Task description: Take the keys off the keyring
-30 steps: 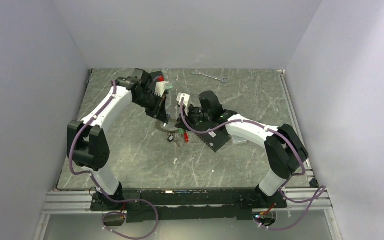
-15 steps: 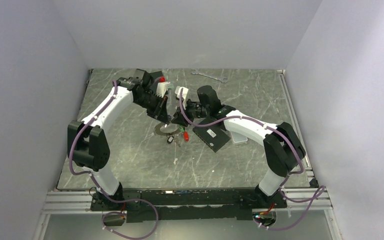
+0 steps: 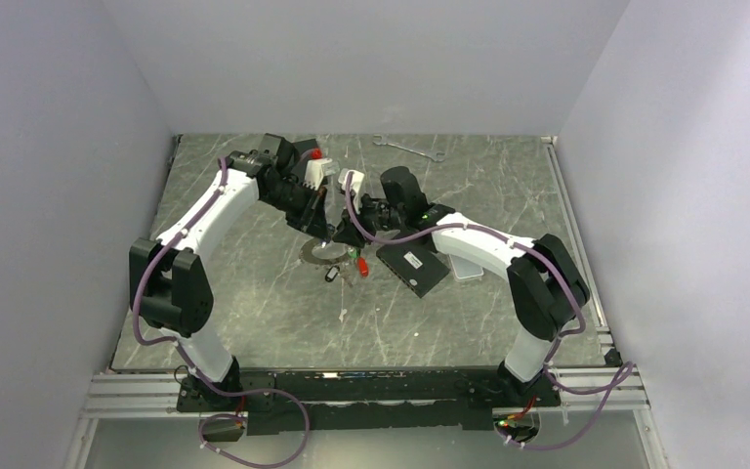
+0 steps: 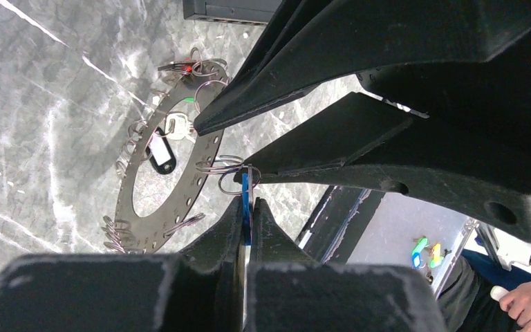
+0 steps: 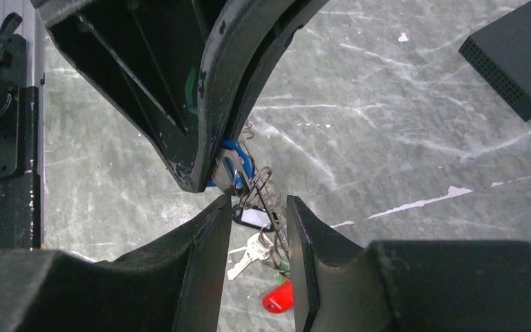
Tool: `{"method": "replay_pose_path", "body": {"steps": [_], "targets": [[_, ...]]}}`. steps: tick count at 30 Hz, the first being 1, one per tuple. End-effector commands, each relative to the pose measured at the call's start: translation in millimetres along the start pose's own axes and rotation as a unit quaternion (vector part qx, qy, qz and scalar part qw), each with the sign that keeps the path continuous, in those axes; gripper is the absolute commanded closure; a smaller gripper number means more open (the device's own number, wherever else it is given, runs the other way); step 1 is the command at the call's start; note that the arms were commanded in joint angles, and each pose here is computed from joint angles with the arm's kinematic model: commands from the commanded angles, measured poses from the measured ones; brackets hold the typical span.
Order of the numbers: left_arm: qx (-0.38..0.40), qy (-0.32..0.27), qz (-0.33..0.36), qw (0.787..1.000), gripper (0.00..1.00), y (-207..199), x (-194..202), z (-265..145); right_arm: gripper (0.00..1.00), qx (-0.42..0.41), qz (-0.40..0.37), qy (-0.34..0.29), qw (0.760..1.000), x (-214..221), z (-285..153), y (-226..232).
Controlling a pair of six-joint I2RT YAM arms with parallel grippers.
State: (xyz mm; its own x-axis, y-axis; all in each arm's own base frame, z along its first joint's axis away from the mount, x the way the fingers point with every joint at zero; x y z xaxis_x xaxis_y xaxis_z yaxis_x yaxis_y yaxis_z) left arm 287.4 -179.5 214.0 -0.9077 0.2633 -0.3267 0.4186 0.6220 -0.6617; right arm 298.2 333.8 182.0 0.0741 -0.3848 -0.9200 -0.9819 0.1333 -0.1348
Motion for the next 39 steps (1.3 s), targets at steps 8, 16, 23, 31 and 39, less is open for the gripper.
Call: {"method": "replay_pose_path", "body": {"steps": [8, 16, 23, 31, 39], "targets": [[0.021, -0.024, 0.034, 0.999, 1.00, -21, -4, -14, 0.77, 0.002, -0.019, -0.029, 0.999, -24, 0, -8], [-0.005, -0.048, 0.007, 0.999, 1.00, -6, -11, -21, 1.00, -0.001, -0.030, -0.027, 0.999, -20, -3, -4], [-0.062, -0.076, -0.030, 0.995, 1.00, 20, -21, -27, 1.00, 0.011, -0.042, -0.025, 0.999, -18, -8, -3], [-0.031, -0.068, -0.025, 0.997, 1.00, 16, -20, -27, 1.00, 0.011, -0.044, -0.022, 0.999, -14, -9, -1], [0.002, -0.040, 0.022, 0.999, 1.00, -9, -8, -17, 0.69, 0.001, -0.034, -0.022, 0.999, -17, -7, -1]]}}
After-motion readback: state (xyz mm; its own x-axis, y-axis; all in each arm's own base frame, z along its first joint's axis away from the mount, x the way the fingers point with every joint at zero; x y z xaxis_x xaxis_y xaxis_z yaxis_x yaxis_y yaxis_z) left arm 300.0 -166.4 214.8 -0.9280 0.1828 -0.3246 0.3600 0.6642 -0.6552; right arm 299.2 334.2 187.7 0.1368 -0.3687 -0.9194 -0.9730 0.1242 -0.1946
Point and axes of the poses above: each gripper's point midway between its finger pads, its own z axis out along the fingers, its own y axis along the line the jaws close on, x = y × z, the point moved 5 cm from there along -z, back along the fingers, and after that the axes turned 15 degrees about -z, right-handed, at the moved point
